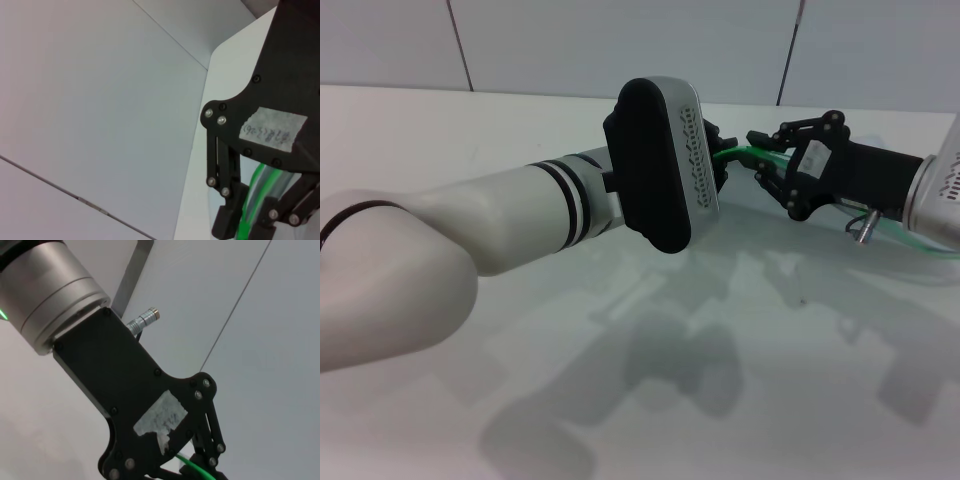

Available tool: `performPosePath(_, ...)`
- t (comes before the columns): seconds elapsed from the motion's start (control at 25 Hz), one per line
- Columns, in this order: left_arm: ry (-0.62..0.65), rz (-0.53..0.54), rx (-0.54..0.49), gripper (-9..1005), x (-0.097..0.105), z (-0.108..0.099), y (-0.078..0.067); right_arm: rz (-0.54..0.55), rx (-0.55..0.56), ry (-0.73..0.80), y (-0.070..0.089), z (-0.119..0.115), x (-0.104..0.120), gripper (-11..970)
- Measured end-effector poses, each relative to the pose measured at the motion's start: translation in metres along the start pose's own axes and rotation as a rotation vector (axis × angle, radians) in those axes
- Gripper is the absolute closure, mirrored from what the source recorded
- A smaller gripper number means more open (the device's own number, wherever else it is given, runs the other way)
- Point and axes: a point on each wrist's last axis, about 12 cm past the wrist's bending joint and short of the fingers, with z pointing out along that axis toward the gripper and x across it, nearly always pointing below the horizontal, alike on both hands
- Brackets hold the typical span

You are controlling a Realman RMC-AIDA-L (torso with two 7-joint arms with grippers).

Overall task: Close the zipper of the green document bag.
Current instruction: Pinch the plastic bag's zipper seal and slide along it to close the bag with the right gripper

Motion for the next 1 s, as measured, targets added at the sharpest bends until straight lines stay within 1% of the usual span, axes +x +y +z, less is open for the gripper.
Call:
performPosePath(0.08,0.000,0.001,0.000,907,0.0001,0.0000,0.0000,0.000,-0.002,-0.001,-0.0001,0.0005,-0.0006,776)
performPosePath(0.56,0.001,0.002,-0.001,904,0.0003,-0.0001,0.0004,0.003,-0.002,-0.003,-0.0006,0.0011,-0.0014,812)
performPosePath(1.0,0.003,0.002,-0.003,901,0.0014,-0.0006,0.0010,0.011,0.001,0.005,-0.0002,0.0004,0.0010,872)
